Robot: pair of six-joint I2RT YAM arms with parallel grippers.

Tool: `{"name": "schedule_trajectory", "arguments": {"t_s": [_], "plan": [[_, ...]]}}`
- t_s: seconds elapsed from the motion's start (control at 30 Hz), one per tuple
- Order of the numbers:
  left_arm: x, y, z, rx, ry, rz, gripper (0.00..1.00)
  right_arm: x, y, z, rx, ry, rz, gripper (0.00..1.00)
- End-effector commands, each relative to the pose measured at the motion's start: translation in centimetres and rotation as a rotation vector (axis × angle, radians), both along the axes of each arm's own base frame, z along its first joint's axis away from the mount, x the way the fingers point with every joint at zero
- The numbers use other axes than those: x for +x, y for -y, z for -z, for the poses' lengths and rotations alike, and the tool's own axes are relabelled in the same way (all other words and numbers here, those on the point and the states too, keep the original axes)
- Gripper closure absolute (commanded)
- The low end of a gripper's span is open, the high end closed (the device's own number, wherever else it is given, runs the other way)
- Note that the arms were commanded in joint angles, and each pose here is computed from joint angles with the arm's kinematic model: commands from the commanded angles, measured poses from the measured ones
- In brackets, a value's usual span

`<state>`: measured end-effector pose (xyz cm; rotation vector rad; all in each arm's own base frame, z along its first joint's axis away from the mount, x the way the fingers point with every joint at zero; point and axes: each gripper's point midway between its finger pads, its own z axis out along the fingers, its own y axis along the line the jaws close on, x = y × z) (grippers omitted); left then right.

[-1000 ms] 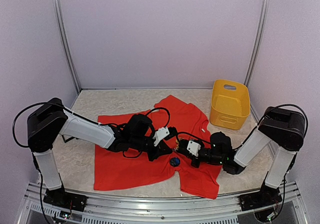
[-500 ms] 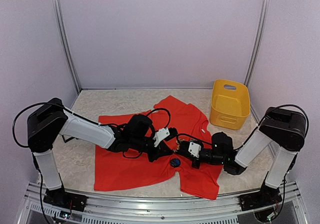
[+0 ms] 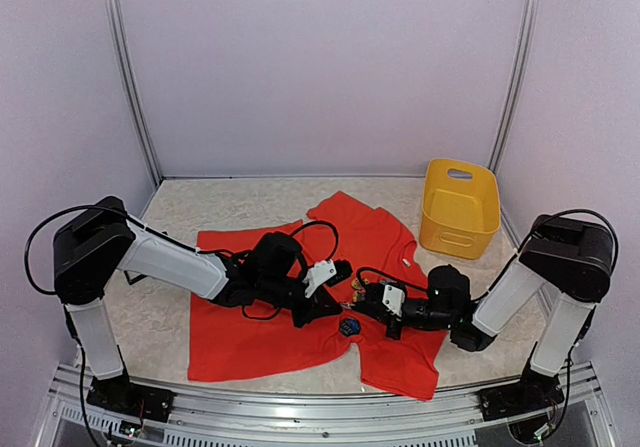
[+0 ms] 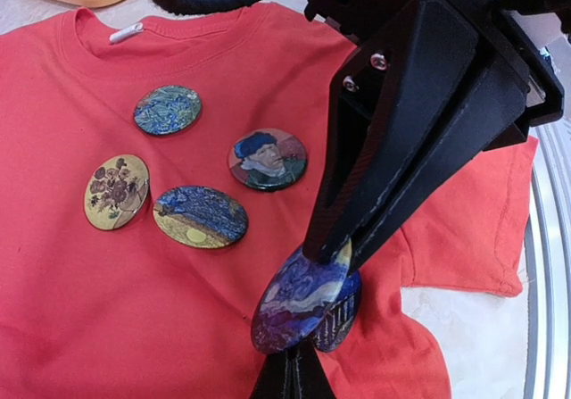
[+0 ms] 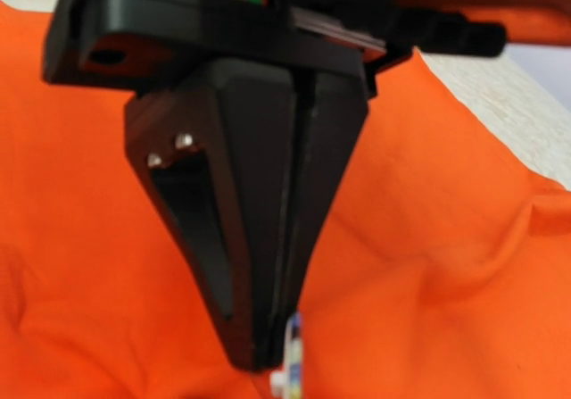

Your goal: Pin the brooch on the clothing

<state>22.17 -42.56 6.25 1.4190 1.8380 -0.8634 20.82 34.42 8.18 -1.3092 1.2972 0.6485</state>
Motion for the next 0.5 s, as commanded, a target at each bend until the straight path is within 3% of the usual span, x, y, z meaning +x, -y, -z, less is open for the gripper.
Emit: {"name": "schedule_trajectory", "arguments": {"t_s": [0.0,0.13,0.47], "plan": [[0.8,0.4,-3.2,-0.085,0.058,-0.008,1.0,-1.0,0.1,0.7,-0.006,-0.02,-0.022,1.0],[0.6,0.5,-3.5,-0.097,0.055,0.003,1.0,0.8,0.8,1.3,-0.042,0.024,0.078,1.0],[0.7,0.6,-3.4,-0.097,0.051,0.0,1.0,-0.6,0.1,0.7,-0.007,0.009,0.016,1.0]]}}
